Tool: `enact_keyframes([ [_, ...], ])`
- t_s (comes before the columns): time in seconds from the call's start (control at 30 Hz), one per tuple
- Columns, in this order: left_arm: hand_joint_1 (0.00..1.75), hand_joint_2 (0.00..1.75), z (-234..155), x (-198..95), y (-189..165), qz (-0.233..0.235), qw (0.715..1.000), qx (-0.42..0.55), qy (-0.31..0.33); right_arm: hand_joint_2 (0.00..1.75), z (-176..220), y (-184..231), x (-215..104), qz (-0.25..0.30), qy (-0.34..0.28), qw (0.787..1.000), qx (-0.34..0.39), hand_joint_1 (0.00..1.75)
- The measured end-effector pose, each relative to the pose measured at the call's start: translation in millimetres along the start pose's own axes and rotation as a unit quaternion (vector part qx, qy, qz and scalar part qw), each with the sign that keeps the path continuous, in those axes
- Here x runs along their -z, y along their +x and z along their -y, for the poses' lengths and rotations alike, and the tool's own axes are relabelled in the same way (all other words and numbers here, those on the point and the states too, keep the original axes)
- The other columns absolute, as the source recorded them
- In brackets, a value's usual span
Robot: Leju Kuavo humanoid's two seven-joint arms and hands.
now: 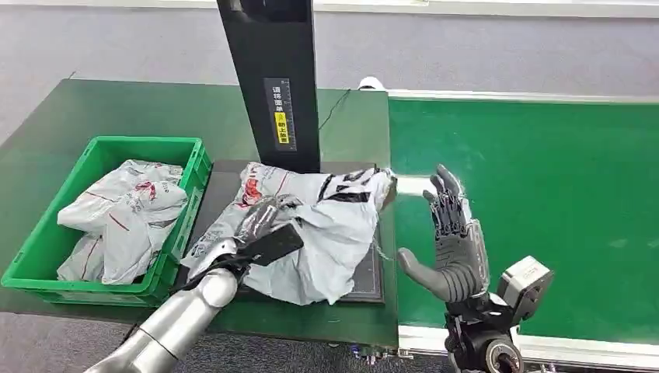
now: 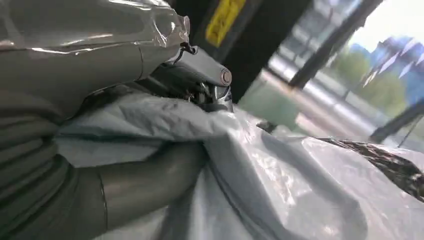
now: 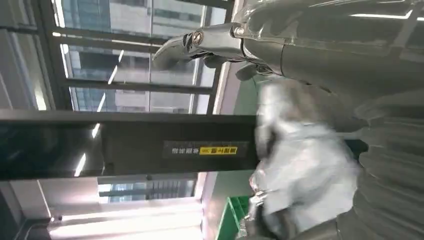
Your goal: Moved the parcel from conveyor to table for the left to box.
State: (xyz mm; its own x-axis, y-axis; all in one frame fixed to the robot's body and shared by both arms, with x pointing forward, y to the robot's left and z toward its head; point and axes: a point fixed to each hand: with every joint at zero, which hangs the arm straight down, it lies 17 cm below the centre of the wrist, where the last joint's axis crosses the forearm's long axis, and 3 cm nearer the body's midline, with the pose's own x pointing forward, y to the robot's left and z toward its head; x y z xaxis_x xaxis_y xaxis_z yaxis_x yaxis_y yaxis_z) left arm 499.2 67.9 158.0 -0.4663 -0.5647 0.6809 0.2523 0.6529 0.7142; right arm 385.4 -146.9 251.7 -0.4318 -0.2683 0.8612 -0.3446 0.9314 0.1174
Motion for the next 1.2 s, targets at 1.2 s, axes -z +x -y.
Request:
enact_keyframes([
  [1.2,1.75,1.75,-327,-225,179,0.434,0.712,-0.421,0.358,1.75,7,-14,-29,-0.02,-0.019,1.0,-0.002,0.0],
])
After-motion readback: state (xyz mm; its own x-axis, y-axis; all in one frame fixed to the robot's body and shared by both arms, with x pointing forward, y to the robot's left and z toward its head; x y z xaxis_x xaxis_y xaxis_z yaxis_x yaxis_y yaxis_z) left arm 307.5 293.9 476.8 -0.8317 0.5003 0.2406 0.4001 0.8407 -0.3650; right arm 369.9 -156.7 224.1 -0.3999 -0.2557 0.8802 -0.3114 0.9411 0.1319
